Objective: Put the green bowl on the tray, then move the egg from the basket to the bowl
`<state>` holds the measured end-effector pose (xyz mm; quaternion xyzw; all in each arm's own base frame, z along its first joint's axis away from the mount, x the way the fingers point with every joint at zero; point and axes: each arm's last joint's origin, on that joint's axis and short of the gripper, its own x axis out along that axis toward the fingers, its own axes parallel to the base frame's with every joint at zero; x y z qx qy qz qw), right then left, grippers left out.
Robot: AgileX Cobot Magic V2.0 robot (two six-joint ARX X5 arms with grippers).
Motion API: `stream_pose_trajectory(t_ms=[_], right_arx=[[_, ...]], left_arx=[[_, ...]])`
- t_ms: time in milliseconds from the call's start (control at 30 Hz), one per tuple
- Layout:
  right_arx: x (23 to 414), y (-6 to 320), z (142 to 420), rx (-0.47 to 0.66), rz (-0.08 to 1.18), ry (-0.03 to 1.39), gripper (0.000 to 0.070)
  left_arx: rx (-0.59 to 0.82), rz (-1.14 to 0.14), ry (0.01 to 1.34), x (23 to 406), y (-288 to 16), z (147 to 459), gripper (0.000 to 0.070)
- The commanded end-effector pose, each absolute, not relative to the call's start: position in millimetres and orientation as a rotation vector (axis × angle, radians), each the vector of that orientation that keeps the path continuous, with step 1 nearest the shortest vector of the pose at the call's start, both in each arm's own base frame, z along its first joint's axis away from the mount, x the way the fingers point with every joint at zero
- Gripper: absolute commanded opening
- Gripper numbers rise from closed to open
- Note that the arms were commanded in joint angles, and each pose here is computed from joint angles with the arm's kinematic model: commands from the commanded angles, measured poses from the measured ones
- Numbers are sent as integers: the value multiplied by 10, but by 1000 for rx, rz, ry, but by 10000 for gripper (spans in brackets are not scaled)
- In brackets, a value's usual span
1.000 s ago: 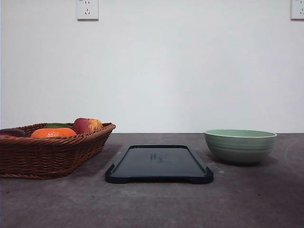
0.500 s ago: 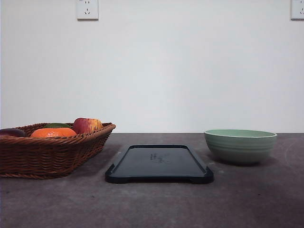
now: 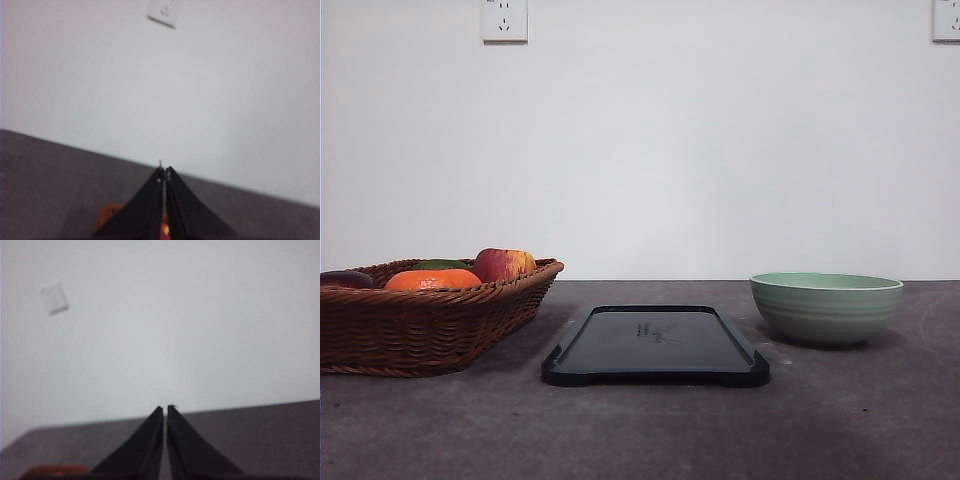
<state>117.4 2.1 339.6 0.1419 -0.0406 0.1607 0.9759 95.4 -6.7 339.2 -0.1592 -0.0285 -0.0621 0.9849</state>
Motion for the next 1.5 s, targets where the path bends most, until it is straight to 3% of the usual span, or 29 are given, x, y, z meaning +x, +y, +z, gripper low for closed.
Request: stream_pose_trajectory(t_ms=[0,400,600,667,800,867,1133,1467], right_arx=[[1258,27,3447,204,353,-54,6],[1649,234,3428,-48,545,226,6],[1706,371,3316,-194,652,323,7],[1711,404,3294,-221,677,332,45],[1705,435,3292,-226,692,333,341],[1705,434,3292,-226,690,333,417],[1759,405,3275,-137,529,415,428],[2170,432,3253,14,332,714,426]], left_arx=[[-272,-161,-36,1009,-82,3477,0],[-110,-441,322,1527,-194,3633,2],[49,-487,423,1670,-205,3687,52],[64,-491,420,1692,-206,3709,133],[66,-491,412,1701,-206,3729,337],[65,-491,413,1701,-206,3728,362],[58,-490,415,1701,-208,3728,361],[57,-488,408,1704,-208,3735,361]])
